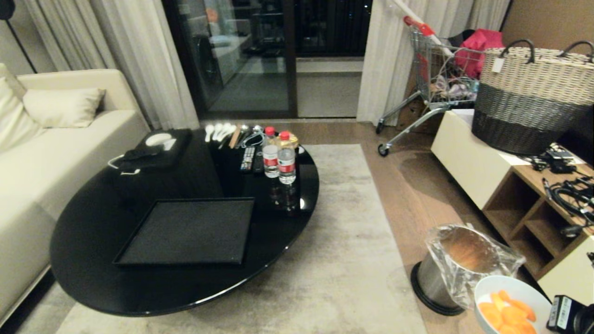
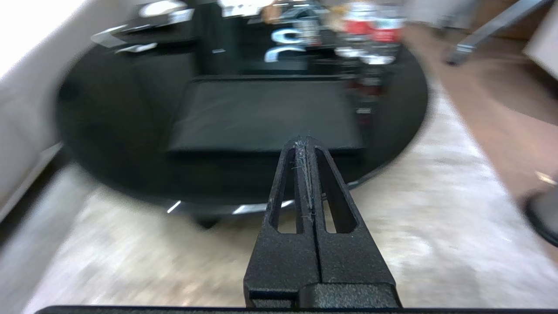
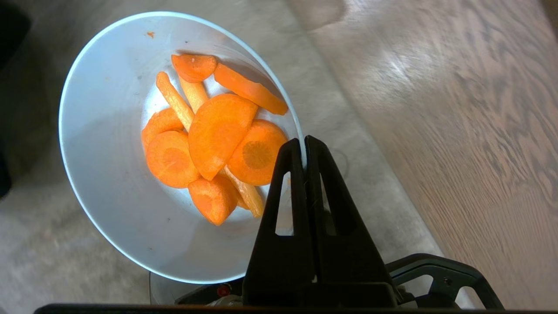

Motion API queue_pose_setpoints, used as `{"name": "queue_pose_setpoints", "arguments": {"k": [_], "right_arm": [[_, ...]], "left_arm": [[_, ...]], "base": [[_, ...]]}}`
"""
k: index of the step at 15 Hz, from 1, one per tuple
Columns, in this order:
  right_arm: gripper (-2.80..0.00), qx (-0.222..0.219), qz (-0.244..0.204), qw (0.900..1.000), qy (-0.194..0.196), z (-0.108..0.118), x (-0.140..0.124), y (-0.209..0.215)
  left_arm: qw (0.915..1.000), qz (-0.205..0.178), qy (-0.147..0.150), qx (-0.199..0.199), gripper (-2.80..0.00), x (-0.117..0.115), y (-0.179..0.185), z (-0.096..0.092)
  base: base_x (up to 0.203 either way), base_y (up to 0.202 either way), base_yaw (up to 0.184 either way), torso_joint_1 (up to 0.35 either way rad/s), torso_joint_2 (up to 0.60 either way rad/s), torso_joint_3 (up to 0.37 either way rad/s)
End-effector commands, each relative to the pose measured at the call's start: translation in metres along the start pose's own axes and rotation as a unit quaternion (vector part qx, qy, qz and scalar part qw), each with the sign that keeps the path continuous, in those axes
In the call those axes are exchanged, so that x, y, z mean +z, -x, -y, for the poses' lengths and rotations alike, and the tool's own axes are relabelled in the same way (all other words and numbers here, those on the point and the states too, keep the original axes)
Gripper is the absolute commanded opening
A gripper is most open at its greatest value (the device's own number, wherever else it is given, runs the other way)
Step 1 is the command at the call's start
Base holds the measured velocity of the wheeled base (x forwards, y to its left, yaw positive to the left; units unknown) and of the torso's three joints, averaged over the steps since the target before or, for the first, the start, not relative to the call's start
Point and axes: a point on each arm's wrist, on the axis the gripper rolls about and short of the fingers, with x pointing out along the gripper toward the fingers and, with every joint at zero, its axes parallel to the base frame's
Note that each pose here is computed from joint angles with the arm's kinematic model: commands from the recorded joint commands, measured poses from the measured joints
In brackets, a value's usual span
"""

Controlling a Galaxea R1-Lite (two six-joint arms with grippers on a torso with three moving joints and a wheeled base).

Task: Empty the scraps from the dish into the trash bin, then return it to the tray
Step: Move the bowl over the trash can

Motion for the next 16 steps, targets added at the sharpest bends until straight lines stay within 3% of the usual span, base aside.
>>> {"name": "queue_pose_setpoints", "arguments": {"k": [1,16], "right_arm": [[-2.80,0.000,0.003,1.000,-0.004,0.0013,-0.0004,0.0014],[-2.80,-0.006,0.009,1.000,-0.022,0.0063,-0.0044,0.0048]], "left_arm": [[1.0000,0.000,0.000,0.000,-2.80,0.0000,0.0000,0.0000],[1.0000,0.000,0.000,0.000,-2.80,0.0000,0.0000,0.0000]], "base": [[0.001,0.009,-0.167,0.002,0.00,0.004],[0.000,0.009,-0.164,0.002,0.00,0.003]]}}
